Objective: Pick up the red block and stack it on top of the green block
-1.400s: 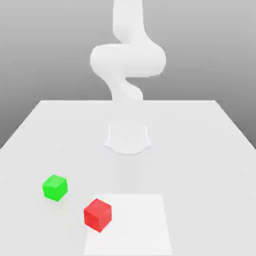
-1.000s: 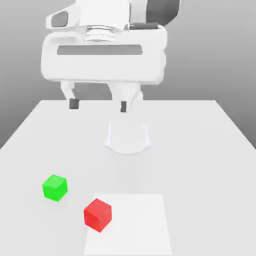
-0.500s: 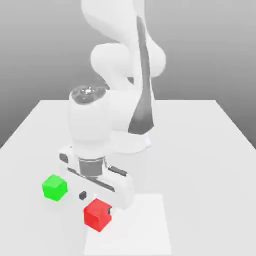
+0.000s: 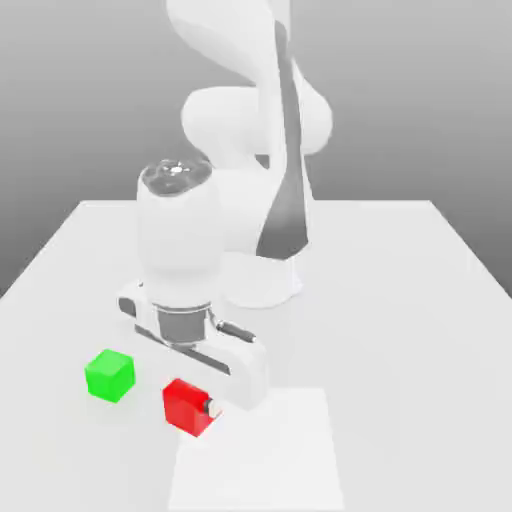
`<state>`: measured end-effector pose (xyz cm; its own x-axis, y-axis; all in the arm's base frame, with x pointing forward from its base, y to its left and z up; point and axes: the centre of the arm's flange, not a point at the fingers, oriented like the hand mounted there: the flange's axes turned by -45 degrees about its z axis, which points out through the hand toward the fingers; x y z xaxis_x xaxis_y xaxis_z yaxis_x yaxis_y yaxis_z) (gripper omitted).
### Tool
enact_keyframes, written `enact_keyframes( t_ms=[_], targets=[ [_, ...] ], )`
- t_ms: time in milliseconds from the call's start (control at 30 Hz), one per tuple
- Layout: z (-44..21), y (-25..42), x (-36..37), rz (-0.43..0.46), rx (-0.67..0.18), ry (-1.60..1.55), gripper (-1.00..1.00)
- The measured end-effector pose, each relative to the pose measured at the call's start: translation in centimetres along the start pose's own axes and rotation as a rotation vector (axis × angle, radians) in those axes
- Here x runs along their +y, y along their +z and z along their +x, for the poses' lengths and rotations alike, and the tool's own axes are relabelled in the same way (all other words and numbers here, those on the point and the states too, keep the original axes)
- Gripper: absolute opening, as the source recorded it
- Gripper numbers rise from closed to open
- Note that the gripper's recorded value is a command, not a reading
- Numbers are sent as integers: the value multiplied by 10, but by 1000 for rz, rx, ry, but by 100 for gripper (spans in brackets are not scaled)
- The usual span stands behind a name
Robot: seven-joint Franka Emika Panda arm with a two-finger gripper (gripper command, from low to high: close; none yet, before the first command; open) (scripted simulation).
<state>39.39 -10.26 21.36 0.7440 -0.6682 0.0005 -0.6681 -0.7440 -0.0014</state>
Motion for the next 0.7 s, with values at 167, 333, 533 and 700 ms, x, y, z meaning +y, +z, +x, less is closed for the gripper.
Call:
enact_keyframes(
  t_ms=[167, 333, 533, 700],
  targets=[
    [8, -16, 65, 2, 0, 370, -100],
    [2, -28, 121, 2, 0, 725, -100],
    [-3, -6, 158, -2, 3, 956, -100],
    [-4, 29, 158, -1, 2, 959, 100]
  ],
)
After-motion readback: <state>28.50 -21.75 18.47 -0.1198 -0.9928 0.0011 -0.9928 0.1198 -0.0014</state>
